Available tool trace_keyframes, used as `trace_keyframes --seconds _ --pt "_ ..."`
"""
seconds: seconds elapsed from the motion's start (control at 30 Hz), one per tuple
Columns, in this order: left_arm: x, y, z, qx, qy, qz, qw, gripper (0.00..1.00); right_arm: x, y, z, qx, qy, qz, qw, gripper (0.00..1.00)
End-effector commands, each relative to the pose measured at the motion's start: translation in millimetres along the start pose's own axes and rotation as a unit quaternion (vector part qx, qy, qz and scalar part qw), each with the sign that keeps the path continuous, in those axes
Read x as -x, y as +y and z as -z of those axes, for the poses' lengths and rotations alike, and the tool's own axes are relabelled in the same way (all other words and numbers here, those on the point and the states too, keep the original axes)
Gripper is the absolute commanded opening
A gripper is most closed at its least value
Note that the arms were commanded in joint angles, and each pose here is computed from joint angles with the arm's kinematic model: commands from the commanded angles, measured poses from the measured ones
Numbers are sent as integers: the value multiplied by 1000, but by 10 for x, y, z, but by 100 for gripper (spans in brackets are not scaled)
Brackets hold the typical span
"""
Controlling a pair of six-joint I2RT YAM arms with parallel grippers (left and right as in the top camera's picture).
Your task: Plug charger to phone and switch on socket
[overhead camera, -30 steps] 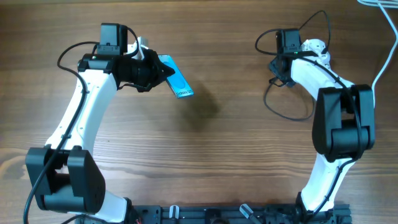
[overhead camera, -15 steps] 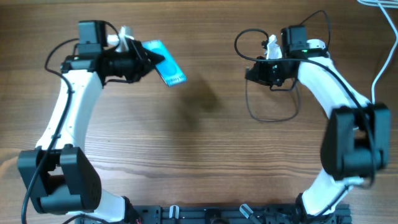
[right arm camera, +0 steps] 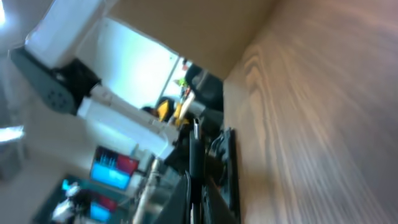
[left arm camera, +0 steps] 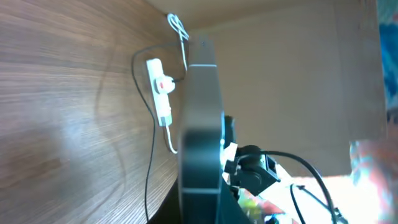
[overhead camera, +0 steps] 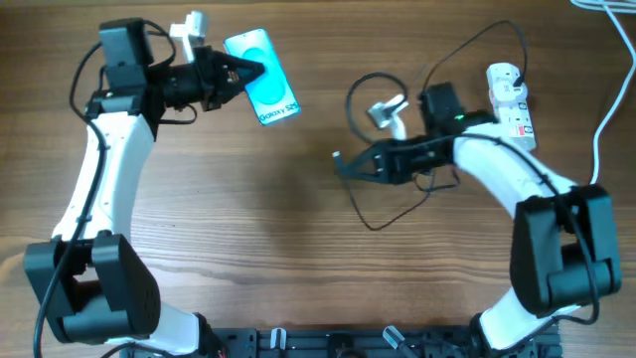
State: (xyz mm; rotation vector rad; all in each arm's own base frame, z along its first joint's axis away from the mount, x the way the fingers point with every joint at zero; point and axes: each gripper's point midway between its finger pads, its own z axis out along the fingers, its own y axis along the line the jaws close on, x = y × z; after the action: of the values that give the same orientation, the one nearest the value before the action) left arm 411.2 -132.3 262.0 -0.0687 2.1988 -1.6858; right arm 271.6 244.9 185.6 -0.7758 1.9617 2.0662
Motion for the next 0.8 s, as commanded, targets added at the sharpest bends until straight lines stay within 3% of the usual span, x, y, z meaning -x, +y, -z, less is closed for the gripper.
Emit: trace_keyframes --seconds 0.0,0.17,0.37,0.43,0.53,0.77 --pt "-146 -247 -159 -36 36 -59 997 4 41 165 -312 53 40 -42 997 5" --pt "-227 -297 -246 -45 51 -87 994 4 333 126 -420 26 48 -41 998 5" --pt "-231 -317 -241 -51 52 -98 993 4 368 127 -423 22 47 -57 997 5" --pt "-226 -304 -239 -46 52 -58 996 4 390 138 -425 22 46 -59 997 5" --pt "-166 -219 -183 -24 41 77 996 4 355 108 -423 20 46 -72 996 5" --pt "-200 296 -280 24 45 174 983 4 -28 -89 -396 16 50 -171 984 5"
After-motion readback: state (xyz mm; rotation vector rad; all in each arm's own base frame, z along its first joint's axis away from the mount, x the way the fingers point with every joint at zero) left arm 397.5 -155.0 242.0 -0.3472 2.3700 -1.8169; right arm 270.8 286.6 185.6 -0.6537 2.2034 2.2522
